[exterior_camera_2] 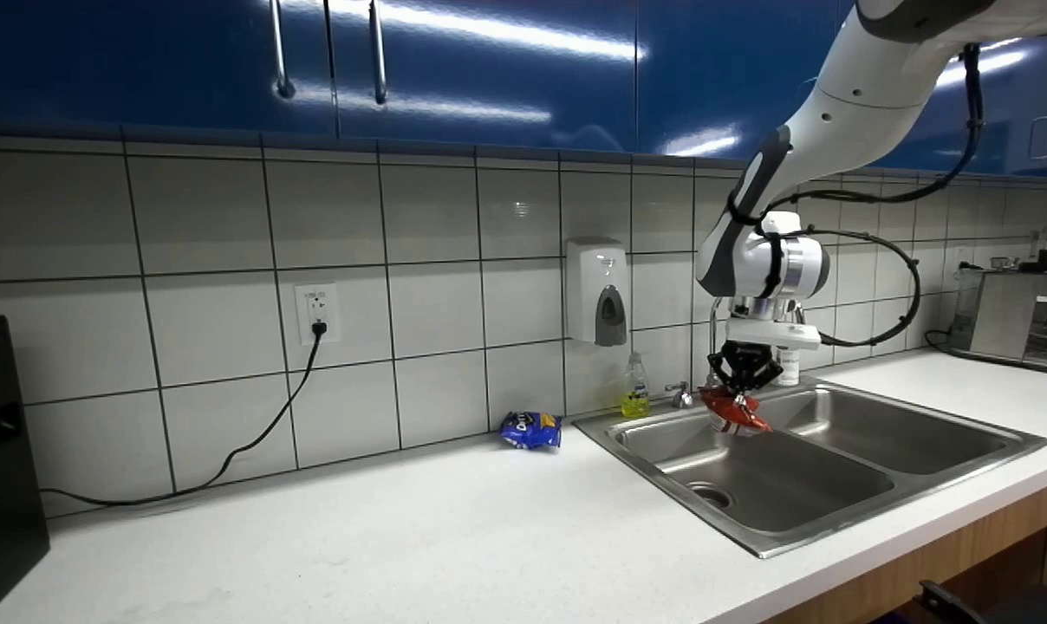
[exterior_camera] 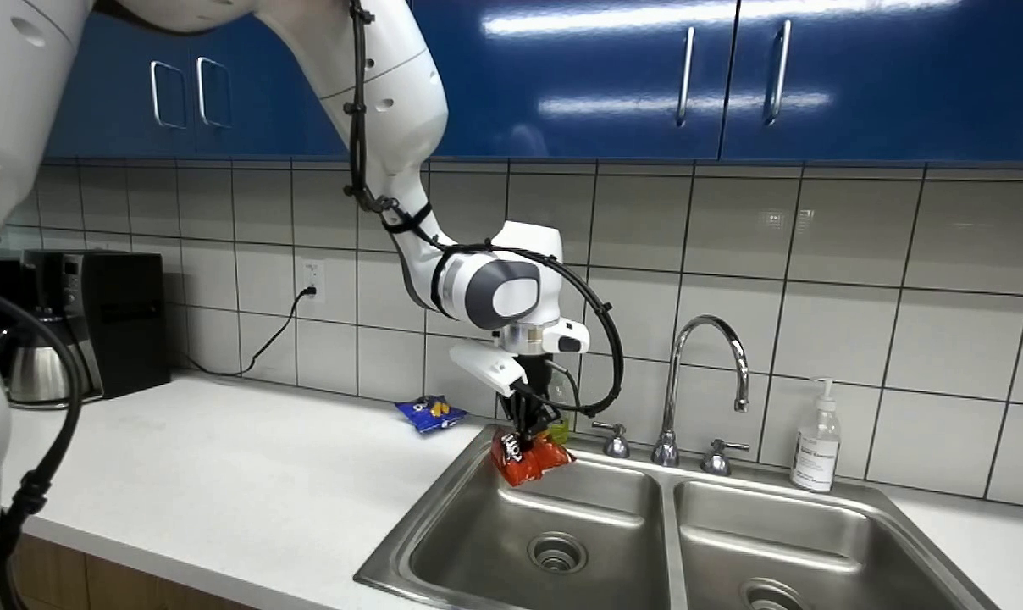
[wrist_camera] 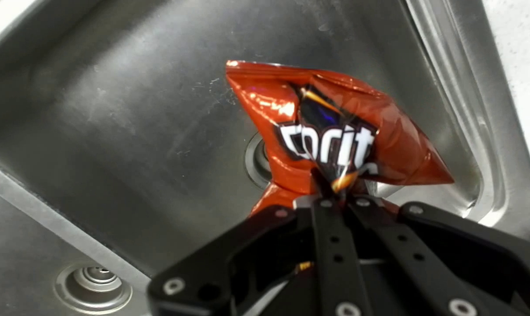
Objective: Put the Dorito packet in the sink
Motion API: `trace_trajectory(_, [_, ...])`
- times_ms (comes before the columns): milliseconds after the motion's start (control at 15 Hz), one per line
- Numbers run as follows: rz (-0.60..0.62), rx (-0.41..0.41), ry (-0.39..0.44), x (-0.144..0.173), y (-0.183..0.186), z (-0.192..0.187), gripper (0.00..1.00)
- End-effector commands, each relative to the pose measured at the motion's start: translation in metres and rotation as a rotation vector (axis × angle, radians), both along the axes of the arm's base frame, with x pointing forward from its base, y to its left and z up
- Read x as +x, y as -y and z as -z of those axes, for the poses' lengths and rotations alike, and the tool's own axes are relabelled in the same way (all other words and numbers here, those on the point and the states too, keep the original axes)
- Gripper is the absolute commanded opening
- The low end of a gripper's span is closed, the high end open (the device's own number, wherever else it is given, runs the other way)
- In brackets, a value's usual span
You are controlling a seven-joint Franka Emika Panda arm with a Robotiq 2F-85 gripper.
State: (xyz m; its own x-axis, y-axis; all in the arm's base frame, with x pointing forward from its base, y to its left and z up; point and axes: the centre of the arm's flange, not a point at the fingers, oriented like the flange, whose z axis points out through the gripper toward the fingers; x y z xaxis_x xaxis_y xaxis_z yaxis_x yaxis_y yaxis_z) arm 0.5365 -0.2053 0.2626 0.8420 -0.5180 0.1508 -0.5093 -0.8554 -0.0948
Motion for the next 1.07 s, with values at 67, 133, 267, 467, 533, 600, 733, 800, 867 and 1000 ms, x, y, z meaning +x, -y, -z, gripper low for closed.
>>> trace_trajectory(67, [0.046, 0.01, -0.004, 0.013, 0.036, 0.039, 0.0])
trace_trajectory(133, [0.055, 0.011, -0.013, 0.013, 0.042, 0.05, 0.0])
trace_trajectory(267, [0.073, 0.012, -0.033, 0.013, 0.052, 0.07, 0.0])
trace_trajectory(467, [0.085, 0.009, -0.067, 0.009, 0.066, 0.1, 0.0])
trace_trajectory(533, [0.091, 0.008, -0.08, 0.007, 0.07, 0.111, 0.0])
trace_trajectory(600, [0.096, 0.01, -0.092, 0.006, 0.074, 0.122, 0.0])
trace_trajectory(733, [0.103, 0.015, -0.117, 0.002, 0.077, 0.143, 0.0])
trace_trajectory(800, [0.102, 0.015, -0.128, 0.0, 0.079, 0.153, 0.0])
trace_trajectory(867, [0.103, 0.019, -0.143, -0.004, 0.079, 0.163, 0.0])
trace_trajectory(1000, [0.105, 0.02, -0.163, -0.008, 0.081, 0.179, 0.0])
